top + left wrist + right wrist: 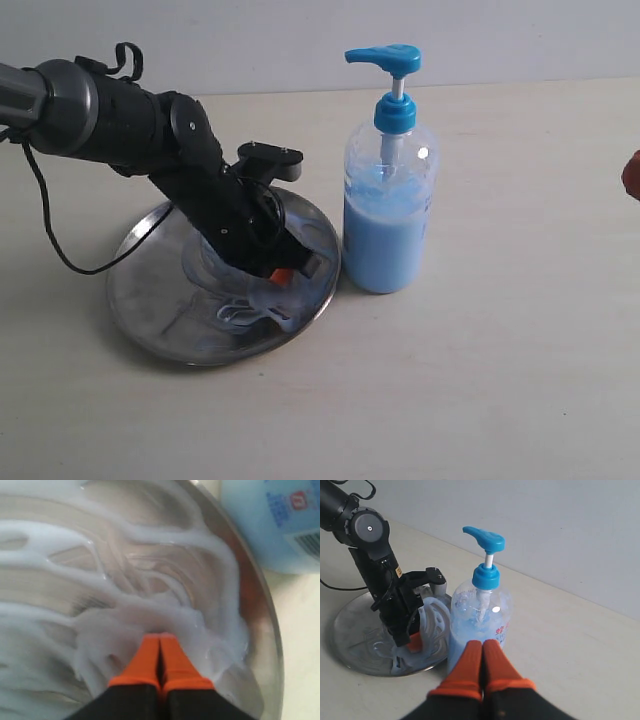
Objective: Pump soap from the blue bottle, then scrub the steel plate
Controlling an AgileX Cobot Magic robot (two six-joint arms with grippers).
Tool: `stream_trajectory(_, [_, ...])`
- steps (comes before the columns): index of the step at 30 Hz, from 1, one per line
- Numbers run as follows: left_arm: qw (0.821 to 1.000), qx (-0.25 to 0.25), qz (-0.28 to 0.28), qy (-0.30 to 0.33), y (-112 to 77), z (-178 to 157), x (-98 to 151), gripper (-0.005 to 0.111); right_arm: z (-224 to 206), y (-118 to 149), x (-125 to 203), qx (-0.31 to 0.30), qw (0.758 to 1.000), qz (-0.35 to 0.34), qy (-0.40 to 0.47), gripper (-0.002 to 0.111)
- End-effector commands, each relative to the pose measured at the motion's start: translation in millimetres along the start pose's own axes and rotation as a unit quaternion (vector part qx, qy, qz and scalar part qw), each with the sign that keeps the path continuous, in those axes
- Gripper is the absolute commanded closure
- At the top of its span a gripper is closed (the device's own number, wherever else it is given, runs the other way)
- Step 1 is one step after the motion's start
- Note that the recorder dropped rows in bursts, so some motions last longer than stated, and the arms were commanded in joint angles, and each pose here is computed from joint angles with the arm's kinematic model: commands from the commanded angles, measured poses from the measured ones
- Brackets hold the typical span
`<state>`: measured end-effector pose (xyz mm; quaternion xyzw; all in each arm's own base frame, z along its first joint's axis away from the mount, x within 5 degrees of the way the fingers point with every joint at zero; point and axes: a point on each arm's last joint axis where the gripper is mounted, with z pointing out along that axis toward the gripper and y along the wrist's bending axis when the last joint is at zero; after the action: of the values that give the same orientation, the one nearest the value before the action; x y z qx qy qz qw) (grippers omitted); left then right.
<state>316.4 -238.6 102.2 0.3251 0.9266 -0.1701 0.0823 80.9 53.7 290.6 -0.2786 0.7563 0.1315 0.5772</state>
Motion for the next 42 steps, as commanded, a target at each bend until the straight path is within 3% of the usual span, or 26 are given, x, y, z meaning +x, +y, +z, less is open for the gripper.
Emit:
stream_trajectory(1, [0.997, 0.028, 0.036, 0.069, -5.3, 16, 18, 0.107, 1, 0, 2, -0.001, 1.000, -0.002, 0.003, 0.108])
stream_trajectory(6, [0.999, -0.004, 0.042, 0.025, 0.4, 17, 10, 0.107, 1, 0, 2, -0.001, 1.000, -0.002, 0.003, 0.108])
stream_trajectory(13, [0.999, -0.044, -0.007, -0.028, 7.5, 17, 0, 0.107, 1, 0, 2, -0.001, 1.000, -0.002, 0.004, 0.108])
stream_trajectory(25, [0.996, 0.043, -0.003, 0.072, -10.7, 16, 18, 0.107, 1, 0, 3, 0.000, 1.000, -0.002, 0.008, 0.108])
stream_trajectory(30, [0.996, 0.043, -0.010, 0.074, -8.1, 14, 18, 0.107, 1, 0, 4, 0.000, 1.000, -0.002, 0.012, 0.108])
stream_trajectory(42, [0.997, 0.007, -0.063, -0.037, 17.0, -59, -1, 0.107, 1, 0, 4, 0.000, 1.000, -0.002, 0.012, 0.108])
